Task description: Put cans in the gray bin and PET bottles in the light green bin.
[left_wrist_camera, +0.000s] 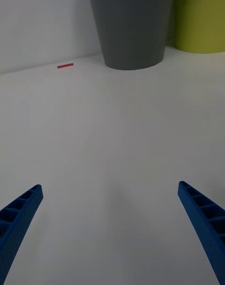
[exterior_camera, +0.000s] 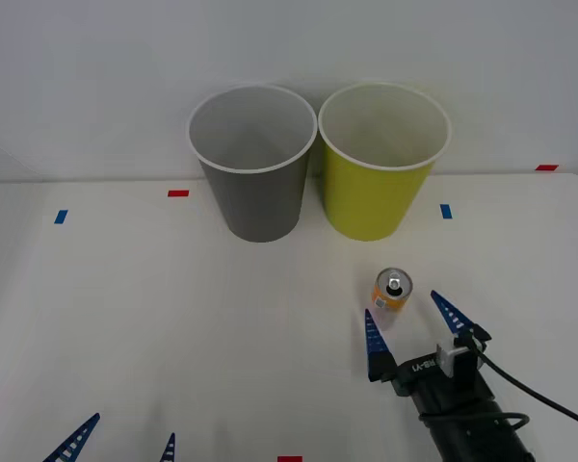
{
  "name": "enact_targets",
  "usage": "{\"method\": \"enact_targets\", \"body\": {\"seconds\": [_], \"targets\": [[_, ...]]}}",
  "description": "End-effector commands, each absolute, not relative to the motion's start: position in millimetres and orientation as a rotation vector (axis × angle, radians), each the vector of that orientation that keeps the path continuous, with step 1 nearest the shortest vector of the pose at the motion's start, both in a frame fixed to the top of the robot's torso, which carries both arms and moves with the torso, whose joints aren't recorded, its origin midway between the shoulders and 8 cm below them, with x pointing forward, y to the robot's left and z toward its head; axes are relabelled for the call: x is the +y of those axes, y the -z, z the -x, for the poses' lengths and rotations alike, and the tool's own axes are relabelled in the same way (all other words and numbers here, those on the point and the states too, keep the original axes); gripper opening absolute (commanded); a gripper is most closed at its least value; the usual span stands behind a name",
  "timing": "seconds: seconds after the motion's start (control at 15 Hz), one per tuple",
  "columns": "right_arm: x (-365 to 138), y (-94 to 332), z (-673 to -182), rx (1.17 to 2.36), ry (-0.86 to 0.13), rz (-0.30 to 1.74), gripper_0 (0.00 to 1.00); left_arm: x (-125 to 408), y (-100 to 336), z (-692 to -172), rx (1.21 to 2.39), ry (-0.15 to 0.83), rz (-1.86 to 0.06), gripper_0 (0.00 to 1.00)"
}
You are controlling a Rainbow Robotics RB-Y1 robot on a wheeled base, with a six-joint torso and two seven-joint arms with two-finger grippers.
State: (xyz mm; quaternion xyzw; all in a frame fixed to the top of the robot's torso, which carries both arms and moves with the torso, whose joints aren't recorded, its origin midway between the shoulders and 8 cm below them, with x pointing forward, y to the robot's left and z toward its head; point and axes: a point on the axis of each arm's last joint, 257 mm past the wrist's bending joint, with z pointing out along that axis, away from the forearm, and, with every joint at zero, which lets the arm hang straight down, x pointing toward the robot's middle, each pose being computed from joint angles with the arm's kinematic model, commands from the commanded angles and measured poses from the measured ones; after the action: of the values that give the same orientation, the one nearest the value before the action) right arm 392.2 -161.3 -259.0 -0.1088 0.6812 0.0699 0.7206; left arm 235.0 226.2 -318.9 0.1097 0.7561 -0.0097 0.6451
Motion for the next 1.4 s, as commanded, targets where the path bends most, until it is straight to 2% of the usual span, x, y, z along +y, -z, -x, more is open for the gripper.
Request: {"method": "enact_targets", "body": {"seconds": [0.07,0.93,1.07,1.13,1.4], "targets": [[-160,254,-403,1.505,-0.162,0.233,1.00,226,319,-235,1.721,0.022,-0.250,1.00],[-153,246,-425,1.519,-0.176,0.227,1.00,226,319,-235,1.721,0.022,-0.250,1.00],[-153,247,-424,1.522,-0.179,0.222,0.28,226,319,-235,1.721,0.022,-0.250,1.00],[-152,247,-425,1.522,-0.181,0.220,0.22,226,319,-235,1.721,0.022,-0.250,1.00],[-151,247,-425,1.523,-0.188,0.207,0.19,226,319,-235,1.721,0.022,-0.250,1.00]]}}
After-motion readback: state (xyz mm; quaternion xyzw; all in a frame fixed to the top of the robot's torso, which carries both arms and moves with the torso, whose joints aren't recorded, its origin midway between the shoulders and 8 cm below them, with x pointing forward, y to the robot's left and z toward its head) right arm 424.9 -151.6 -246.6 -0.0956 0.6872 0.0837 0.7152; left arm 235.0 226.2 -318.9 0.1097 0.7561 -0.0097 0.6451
